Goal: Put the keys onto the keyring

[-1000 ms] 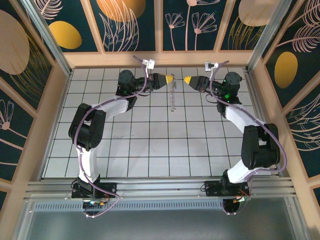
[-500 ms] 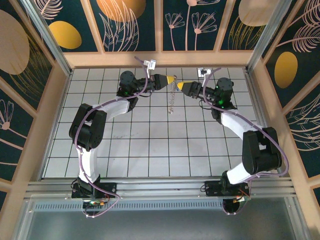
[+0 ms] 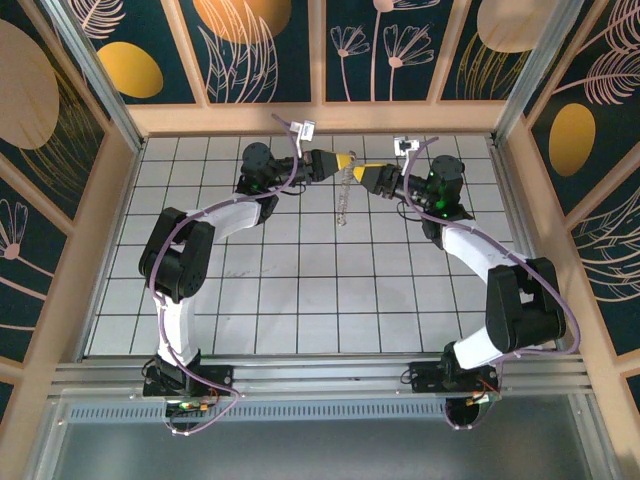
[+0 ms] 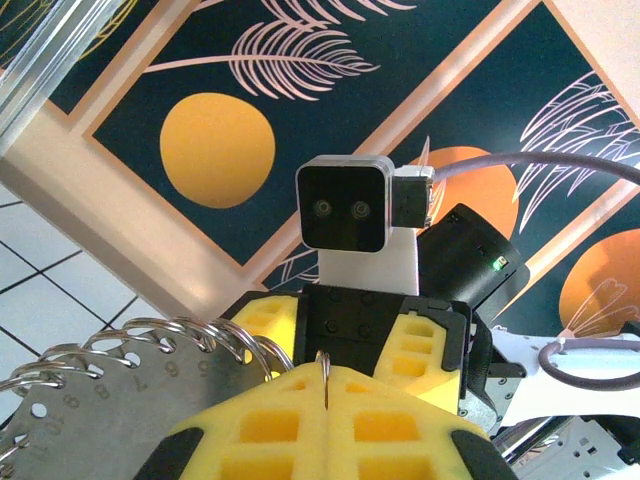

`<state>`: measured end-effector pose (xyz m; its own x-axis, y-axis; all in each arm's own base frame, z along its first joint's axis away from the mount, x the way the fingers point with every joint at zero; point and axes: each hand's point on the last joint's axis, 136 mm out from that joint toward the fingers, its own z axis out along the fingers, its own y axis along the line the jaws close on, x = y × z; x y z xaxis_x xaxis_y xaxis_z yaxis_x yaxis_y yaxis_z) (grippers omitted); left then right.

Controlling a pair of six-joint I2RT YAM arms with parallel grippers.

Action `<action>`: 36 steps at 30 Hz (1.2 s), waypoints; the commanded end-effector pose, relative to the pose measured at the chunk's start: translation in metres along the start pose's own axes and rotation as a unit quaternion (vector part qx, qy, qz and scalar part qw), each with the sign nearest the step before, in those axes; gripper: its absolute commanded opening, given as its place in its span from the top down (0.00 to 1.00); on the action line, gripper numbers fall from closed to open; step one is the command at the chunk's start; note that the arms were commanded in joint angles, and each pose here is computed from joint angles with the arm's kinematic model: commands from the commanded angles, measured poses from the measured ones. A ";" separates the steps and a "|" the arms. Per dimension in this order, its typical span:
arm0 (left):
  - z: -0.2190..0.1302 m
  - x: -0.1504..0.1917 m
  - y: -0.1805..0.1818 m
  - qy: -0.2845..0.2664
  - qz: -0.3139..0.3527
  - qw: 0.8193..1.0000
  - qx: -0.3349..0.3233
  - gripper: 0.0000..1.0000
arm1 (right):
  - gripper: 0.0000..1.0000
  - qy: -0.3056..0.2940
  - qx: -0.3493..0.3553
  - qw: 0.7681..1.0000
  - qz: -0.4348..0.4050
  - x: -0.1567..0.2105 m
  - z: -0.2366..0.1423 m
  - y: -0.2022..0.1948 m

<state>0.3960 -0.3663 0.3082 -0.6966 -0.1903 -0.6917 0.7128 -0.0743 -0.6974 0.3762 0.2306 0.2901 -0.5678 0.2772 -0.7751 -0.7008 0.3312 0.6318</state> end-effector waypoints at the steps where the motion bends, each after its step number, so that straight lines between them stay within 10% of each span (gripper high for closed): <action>1: 0.006 -0.022 -0.035 -0.016 0.041 0.999 0.026 1.00 | 0.53 -0.001 -0.002 1.000 -0.020 -0.003 0.007 0.002; 6: 0.007 -0.023 -0.038 -0.017 0.044 0.999 0.027 1.00 | 0.57 0.004 0.006 1.000 -0.020 -0.001 0.009 -0.005; 15: 0.006 -0.026 -0.037 -0.027 0.047 0.998 0.017 1.00 | 1.00 0.020 -0.008 0.999 -0.023 0.010 0.006 0.006; 36: 0.001 -0.029 -0.039 -0.054 0.052 0.997 0.010 1.00 | 1.00 0.078 -0.055 0.995 -0.042 0.032 0.035 0.043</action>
<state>0.3978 -0.3649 0.3163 -0.6963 -0.2267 -0.6810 0.7062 -0.0471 -0.7064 0.3580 0.2657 0.2858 -0.5694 0.1732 -0.8036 -0.7390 0.3204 0.5927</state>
